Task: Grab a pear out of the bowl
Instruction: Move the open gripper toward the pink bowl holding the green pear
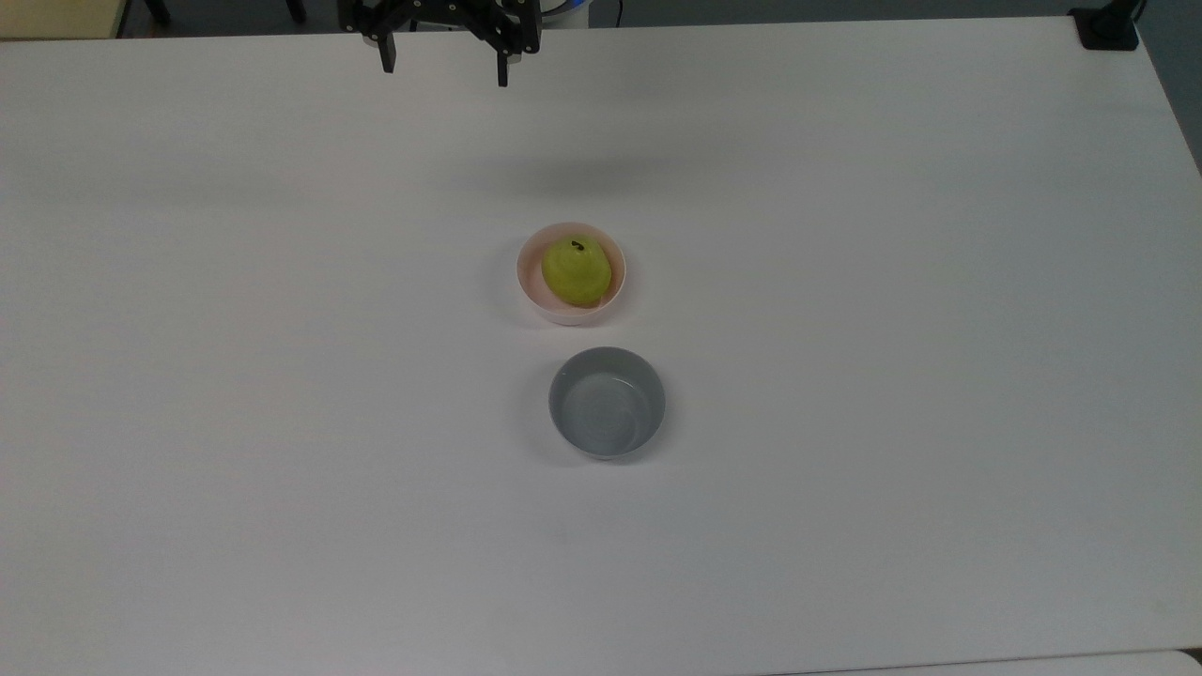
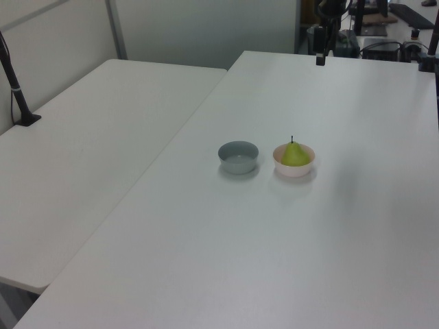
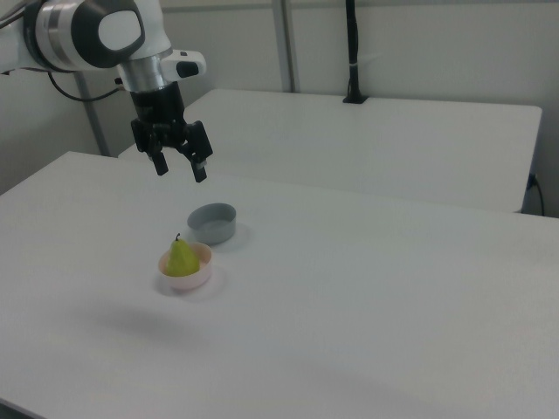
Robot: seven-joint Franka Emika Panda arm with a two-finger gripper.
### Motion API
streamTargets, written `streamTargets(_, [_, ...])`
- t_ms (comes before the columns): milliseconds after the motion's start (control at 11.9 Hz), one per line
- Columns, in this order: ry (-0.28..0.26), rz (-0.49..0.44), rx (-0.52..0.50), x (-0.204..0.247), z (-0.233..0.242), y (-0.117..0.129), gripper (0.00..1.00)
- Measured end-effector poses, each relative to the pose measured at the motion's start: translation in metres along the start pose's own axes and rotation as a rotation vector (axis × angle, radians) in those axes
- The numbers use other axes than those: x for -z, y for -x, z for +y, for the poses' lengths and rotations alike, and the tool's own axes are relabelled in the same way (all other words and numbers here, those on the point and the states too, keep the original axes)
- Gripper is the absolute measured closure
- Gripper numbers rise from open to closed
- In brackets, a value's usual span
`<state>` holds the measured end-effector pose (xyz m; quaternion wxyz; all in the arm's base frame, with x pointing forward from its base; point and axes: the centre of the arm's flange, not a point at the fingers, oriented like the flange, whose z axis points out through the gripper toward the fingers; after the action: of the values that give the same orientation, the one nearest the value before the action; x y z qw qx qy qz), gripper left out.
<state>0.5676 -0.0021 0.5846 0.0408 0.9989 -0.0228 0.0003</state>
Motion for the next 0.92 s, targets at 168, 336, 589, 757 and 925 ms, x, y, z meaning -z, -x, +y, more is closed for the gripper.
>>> streamTargets(168, [0.0,0.0,0.001,0.0,0.0,0.0,0.0])
streamTargets(336, [0.0,0.0,0.002,0.0,-0.001,0.0,0.0])
streamTargets(589, [0.0,0.0,0.005,0.0,-0.003,0.0,0.0])
streamTargets(757, [0.0,-0.003,0.008,-0.002,-0.004,0.0,0.0])
streamTargets(925, [0.001,-0.014,0.048,-0.008,-0.011,-0.002,0.0])
